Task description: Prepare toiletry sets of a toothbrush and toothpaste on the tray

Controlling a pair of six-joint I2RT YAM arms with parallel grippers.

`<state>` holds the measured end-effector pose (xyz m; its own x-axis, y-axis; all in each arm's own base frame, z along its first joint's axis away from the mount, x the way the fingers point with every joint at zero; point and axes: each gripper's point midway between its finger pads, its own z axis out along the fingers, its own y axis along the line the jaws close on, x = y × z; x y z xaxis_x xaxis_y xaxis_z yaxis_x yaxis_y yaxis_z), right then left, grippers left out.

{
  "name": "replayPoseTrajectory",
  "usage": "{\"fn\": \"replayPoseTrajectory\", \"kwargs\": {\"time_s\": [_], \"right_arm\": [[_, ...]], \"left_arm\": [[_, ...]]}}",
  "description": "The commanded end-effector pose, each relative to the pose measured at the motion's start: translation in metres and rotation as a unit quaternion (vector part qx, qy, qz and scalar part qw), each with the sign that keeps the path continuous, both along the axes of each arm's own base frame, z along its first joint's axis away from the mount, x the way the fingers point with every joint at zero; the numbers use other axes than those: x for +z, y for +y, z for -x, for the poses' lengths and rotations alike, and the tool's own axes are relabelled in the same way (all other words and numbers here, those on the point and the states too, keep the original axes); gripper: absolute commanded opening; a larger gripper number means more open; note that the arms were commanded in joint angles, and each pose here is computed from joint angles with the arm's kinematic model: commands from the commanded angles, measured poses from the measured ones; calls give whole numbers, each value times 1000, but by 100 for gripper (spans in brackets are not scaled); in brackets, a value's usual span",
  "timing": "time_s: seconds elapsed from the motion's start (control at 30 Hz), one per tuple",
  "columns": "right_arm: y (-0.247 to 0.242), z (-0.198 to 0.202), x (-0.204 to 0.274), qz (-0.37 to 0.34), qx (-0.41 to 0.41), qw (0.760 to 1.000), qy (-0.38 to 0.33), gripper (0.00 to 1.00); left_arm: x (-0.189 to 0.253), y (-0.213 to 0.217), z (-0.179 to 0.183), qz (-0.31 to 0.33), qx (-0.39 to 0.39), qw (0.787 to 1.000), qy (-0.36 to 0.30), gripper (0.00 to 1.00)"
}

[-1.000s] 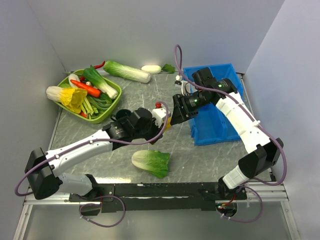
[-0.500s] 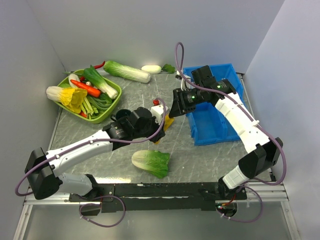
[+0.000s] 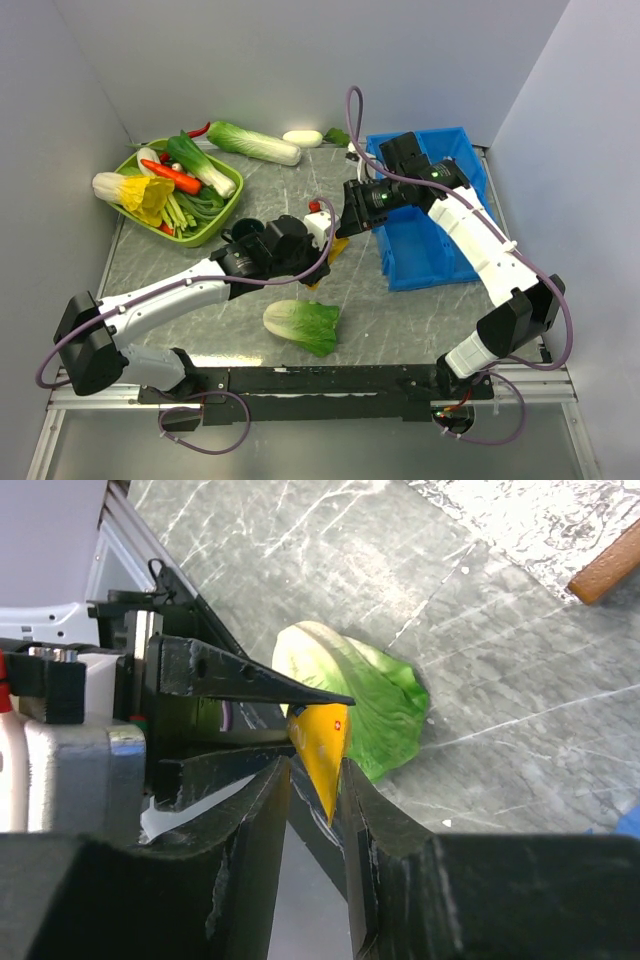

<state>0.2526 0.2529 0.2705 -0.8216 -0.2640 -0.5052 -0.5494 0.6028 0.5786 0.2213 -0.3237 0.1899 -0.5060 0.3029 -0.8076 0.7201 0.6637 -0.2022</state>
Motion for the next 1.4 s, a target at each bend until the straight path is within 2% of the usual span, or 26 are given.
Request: {"fn": "replayPoseTrajectory", "kwargs": {"time_s": [0.0, 0.43, 0.53, 0.57, 0.67, 0.7, 0.8, 0.83, 0.9, 0.93, 1.03, 1.17, 1.37], "right_arm": [[3, 8, 1, -5, 20, 1000, -2, 34], [4, 6, -12, 10, 23, 1000, 17, 35], [6, 5, -12, 7, 27, 999, 17, 27], [8, 5, -10, 4, 32, 999, 15, 18], [9, 4, -10, 1, 33, 999, 17, 2], [9, 4, -9, 1, 34, 999, 16, 0], [10, 2, -6, -3, 31, 999, 10, 0], [10, 1, -4, -4, 29, 1000, 7, 0], [10, -2, 0, -5, 21, 1000, -6, 0], [9, -3, 3, -6, 16, 1000, -15, 0], [4, -12, 11, 1, -8, 999, -47, 0], [-6, -26, 23, 14, -46, 994, -98, 0], [-22, -50, 45, 33, -116, 978, -172, 0]], "left_arm": [[28, -9, -11, 36, 13, 999, -26, 26], [36, -8, -11, 49, 9, 998, -41, 26], [36, -8, -11, 49, 10, 998, -41, 26], [36, -8, -11, 50, 9, 998, -42, 27], [36, -8, -11, 49, 10, 998, -43, 27], [36, -8, -11, 50, 9, 998, -42, 27], [36, -5, -15, 47, 26, 998, -44, 37], [36, -3, -16, 46, 32, 997, -46, 47], [36, -1, -17, 49, 43, 997, -44, 60], [37, 2, -19, 48, 53, 996, -46, 75], [36, 11, -24, 44, 85, 995, -42, 92], [41, 21, -28, 42, 110, 993, -27, 99], [55, 55, -39, 77, 153, 985, -20, 97]]}}
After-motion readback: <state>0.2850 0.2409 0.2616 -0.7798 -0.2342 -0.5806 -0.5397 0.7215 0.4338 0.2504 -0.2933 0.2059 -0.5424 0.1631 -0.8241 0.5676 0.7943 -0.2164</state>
